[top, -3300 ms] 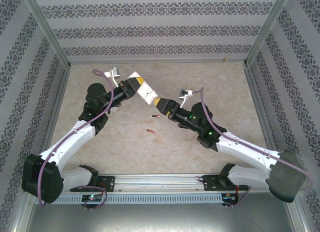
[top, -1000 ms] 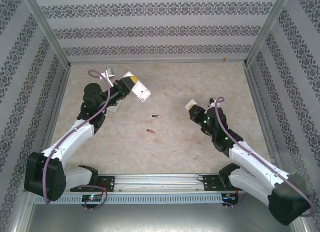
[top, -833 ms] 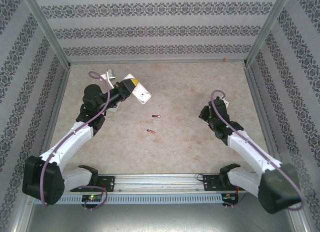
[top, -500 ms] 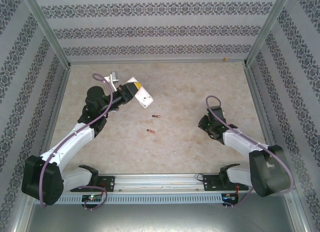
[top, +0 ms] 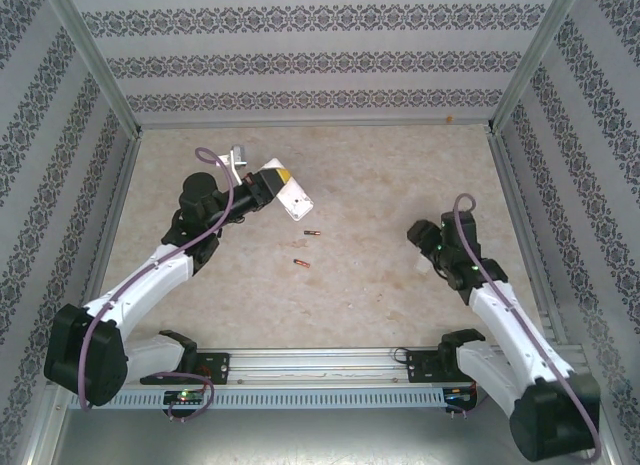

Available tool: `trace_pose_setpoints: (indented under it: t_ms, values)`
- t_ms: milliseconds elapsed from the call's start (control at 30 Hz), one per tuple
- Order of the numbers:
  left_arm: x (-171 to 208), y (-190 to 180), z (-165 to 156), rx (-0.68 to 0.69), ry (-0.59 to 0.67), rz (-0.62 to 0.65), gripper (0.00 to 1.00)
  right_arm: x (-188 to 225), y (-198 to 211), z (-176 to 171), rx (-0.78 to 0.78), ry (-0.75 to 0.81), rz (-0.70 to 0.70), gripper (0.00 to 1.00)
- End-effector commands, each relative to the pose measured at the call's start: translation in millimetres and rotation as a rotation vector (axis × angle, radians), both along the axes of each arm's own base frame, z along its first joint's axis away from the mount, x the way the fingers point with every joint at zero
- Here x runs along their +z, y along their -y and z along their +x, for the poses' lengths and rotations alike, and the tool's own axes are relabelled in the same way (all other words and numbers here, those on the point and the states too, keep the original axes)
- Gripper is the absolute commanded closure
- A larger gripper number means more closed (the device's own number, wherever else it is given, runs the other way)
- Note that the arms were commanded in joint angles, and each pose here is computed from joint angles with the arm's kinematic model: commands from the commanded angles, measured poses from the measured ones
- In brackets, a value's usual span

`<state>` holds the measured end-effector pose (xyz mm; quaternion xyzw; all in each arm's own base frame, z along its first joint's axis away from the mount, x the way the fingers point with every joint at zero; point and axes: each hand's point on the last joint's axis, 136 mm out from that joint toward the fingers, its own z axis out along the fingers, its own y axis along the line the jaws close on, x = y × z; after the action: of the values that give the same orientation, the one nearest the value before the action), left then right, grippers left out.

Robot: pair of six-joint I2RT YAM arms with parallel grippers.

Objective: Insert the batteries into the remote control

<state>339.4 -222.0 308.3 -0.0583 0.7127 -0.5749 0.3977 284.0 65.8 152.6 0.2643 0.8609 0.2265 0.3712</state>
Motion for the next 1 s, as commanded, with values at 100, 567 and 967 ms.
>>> trace_pose_setpoints:
  t_ms: [100, 567, 967]
  values:
    - [18, 33, -5, -0.064, 0.077, 0.04, 0.99, 147, -154, -27, 0.737, 0.54, -0.234, 0.2]
    - [25, 52, -15, -0.113, 0.083, 0.003, 0.99, 137, -248, -13, 1.101, 0.583, -0.487, 0.27]
    - [32, 5, -23, 0.023, 0.176, 0.159, 0.11, 86, -218, -23, 1.343, 0.618, -0.822, 0.65]
